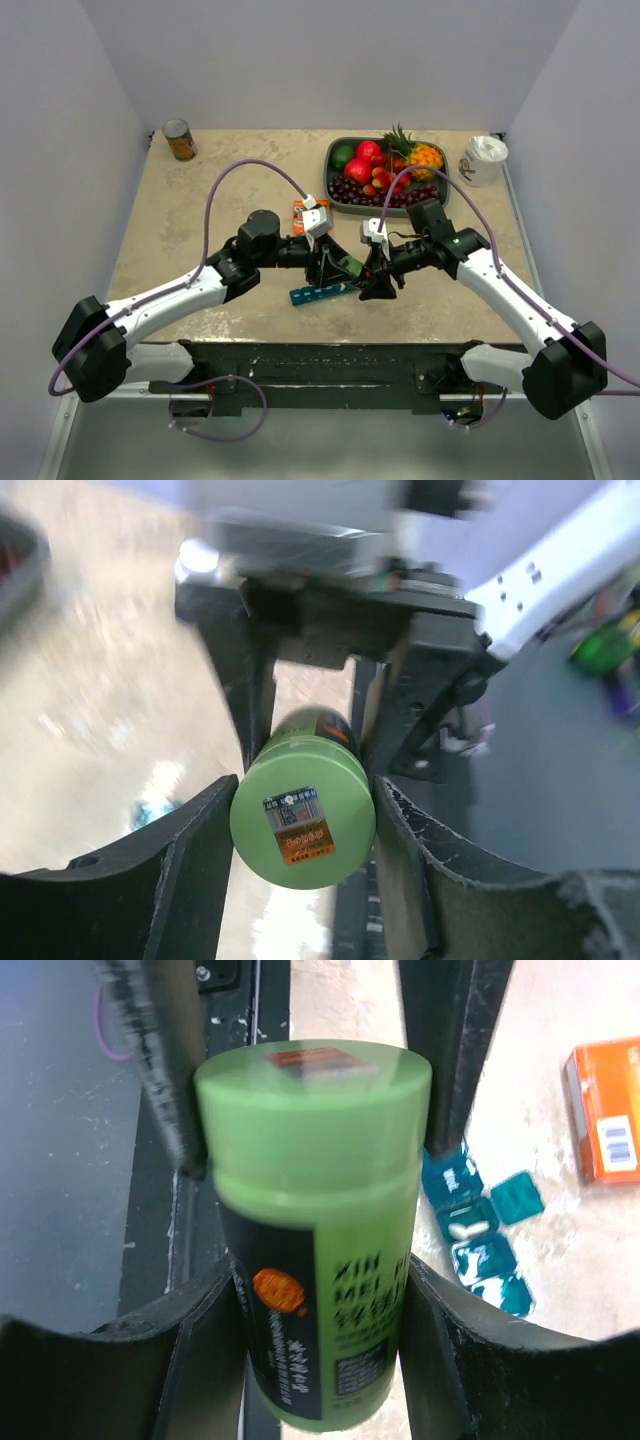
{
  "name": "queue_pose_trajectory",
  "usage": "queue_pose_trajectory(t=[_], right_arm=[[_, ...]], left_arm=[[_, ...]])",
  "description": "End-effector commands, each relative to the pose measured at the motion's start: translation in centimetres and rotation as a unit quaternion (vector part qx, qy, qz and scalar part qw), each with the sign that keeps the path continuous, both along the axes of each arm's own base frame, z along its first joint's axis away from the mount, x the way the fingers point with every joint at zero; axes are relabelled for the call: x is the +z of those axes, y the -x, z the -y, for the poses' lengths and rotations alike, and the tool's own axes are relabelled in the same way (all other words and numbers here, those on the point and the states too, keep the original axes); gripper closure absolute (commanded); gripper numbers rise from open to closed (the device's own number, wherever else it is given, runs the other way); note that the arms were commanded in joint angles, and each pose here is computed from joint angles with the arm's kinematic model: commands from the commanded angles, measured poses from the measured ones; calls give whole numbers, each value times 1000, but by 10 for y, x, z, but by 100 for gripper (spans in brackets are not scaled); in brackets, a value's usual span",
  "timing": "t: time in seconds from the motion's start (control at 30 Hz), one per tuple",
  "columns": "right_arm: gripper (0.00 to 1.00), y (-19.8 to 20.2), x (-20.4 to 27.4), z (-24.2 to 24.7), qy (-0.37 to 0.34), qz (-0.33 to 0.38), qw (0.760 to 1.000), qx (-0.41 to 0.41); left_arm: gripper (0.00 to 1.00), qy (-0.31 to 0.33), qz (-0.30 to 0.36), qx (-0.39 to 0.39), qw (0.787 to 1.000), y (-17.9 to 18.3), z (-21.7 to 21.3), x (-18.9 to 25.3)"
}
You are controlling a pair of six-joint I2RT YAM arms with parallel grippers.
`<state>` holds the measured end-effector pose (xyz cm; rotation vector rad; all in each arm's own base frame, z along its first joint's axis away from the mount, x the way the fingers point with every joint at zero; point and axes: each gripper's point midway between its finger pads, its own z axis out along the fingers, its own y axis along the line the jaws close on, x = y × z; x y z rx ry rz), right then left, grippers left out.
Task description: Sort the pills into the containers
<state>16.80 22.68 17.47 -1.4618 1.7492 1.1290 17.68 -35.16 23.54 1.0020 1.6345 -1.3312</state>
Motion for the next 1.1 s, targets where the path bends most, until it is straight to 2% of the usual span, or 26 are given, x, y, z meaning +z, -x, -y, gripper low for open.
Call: queue_pose_trajectory(t=[0.0,0.03,0.07,0.13,0.2,0.23,0.27,0.33,0.37,0.4,0.43,0.47,0.5,0.57,0.63,0.67,0.7,0.77,0.8,0.87,1.07], right_arm=[[100,4,14,-5,-37,-1,999,12],[100,5,14,-5,-37,-1,999,13],[100,5,14,-5,-37,0,999,14],[100,5,13,-5,-39,1,999,14],[100,5,14,-5,-39,2,999,14],[100,4,13,-5,-37,1,999,14],[100,4,14,-5,-38,3,999,14],[100,4,14,-4,-37,5,999,14],[100,5,14,-4,-37,5,999,14],[100,4,14,-4,-37,8,999,13],[100,5,14,-4,-36,9,999,13],[100,5,14,-4,-37,10,999,14],[100,5,14,-4,-36,9,999,14],[100,5,13,-3,-35,9,999,13],[100,4,14,-4,-35,11,999,13],[100,4,14,-4,-35,12,999,13],[100,3,13,-3,-34,12,999,11],[100,3,13,-3,-33,12,999,11],[100,3,13,-3,-31,14,999,9],[100,2,12,-3,-29,14,999,8],[100,1,12,-3,-29,14,999,6]], left_arm=[[98,98,347,-142,922,35,3,47],[83,98,364,-127,917,29,3,49],[76,104,384,-119,910,26,3,53],[68,102,385,-90,913,15,3,58],[65,104,375,-86,917,14,2,60],[56,104,367,-80,921,12,1,61],[55,105,350,-78,928,14,0,62],[31,105,331,-67,935,12,-3,63],[28,110,309,-62,943,14,-7,67],[16,110,296,-57,947,13,-11,65],[11,111,284,-46,951,12,-13,66],[10,122,258,-41,957,17,-17,72],[2,123,241,-35,962,17,-20,70],[1,127,178,11,976,9,-25,74],[1,130,149,35,980,3,-27,79],[1,116,96,52,987,-1,-27,70],[1,113,74,77,988,-9,-26,75],[1,64,-8,95,993,-15,-22,50],[1,59,-24,98,993,-18,-20,56],[1,25,-77,105,991,-20,-16,36],[1,38,-98,82,991,-8,-11,38]])
